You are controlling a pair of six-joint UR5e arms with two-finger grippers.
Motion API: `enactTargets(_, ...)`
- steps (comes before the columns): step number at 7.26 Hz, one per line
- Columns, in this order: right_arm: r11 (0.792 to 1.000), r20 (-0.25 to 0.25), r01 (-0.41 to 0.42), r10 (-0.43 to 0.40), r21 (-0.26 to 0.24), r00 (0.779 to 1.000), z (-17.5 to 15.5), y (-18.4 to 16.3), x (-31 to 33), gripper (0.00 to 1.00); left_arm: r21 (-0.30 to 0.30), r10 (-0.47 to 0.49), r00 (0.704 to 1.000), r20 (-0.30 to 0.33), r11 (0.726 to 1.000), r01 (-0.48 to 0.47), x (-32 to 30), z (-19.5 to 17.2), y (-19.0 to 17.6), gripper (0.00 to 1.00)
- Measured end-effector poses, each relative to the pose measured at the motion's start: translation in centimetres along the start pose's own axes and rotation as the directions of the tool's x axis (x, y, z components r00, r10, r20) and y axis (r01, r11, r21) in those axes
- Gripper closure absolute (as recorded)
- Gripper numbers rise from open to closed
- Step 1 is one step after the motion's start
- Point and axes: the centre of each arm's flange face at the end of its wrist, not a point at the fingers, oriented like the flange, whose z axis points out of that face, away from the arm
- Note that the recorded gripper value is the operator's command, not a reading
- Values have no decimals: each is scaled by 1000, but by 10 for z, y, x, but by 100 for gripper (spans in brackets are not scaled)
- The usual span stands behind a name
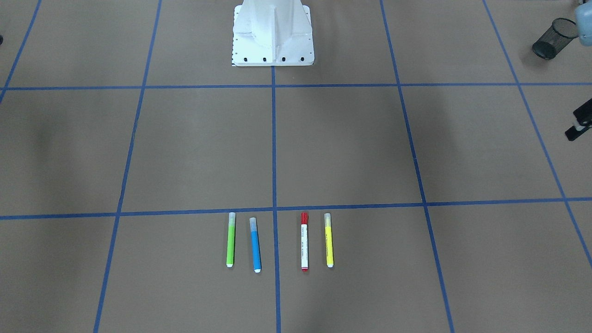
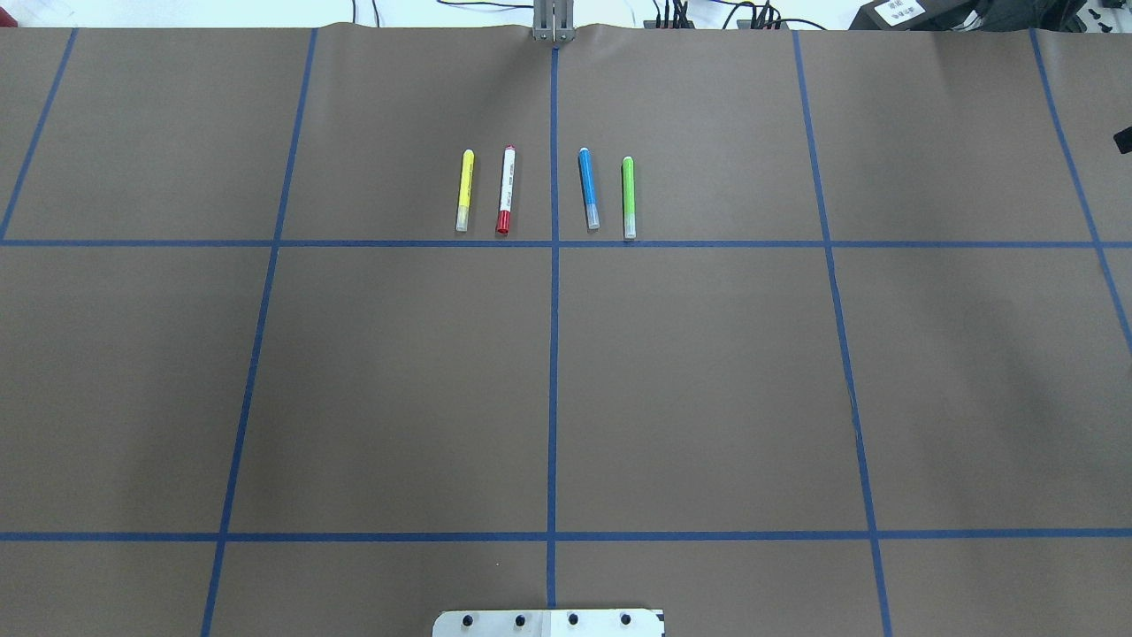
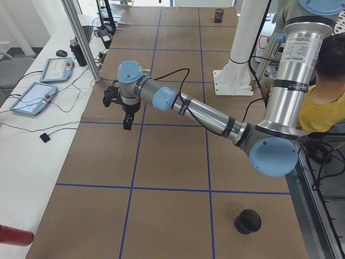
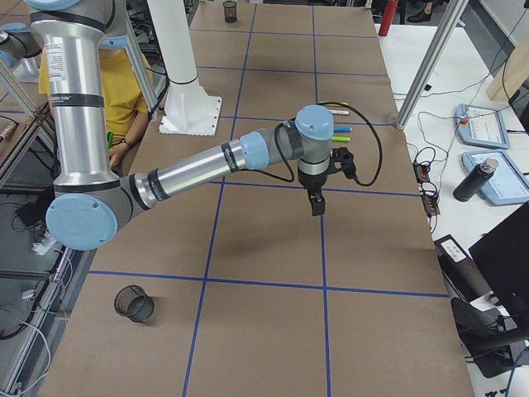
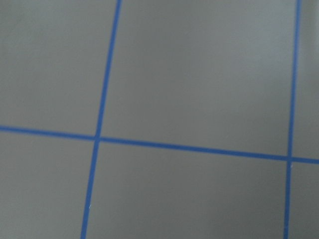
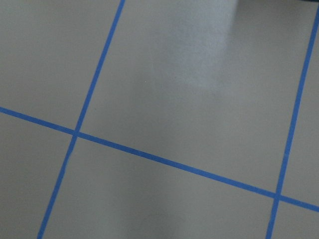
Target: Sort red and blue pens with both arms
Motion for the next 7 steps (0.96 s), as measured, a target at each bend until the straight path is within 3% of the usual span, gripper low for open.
enactTargets(2,998,22,-60,60,0,998,9,-28,-50,0,9,98,994,-37,995,-98,65,25,-26,0)
enactTargets(3,995,20,-97,97,-5,995,18,-36,-74,0,8,74,996,-46,997,-74,94,35,-37,0)
enactTargets(5,997,9,-75,75,12,997,41,-46,-112,0,33,34,999,-25,999,-33,157,68,-45,0)
enactTargets(7,996,37,-82,81,25,996,69,-47,-139,0,50,38,999,-19,998,-37,241,127,-30,0)
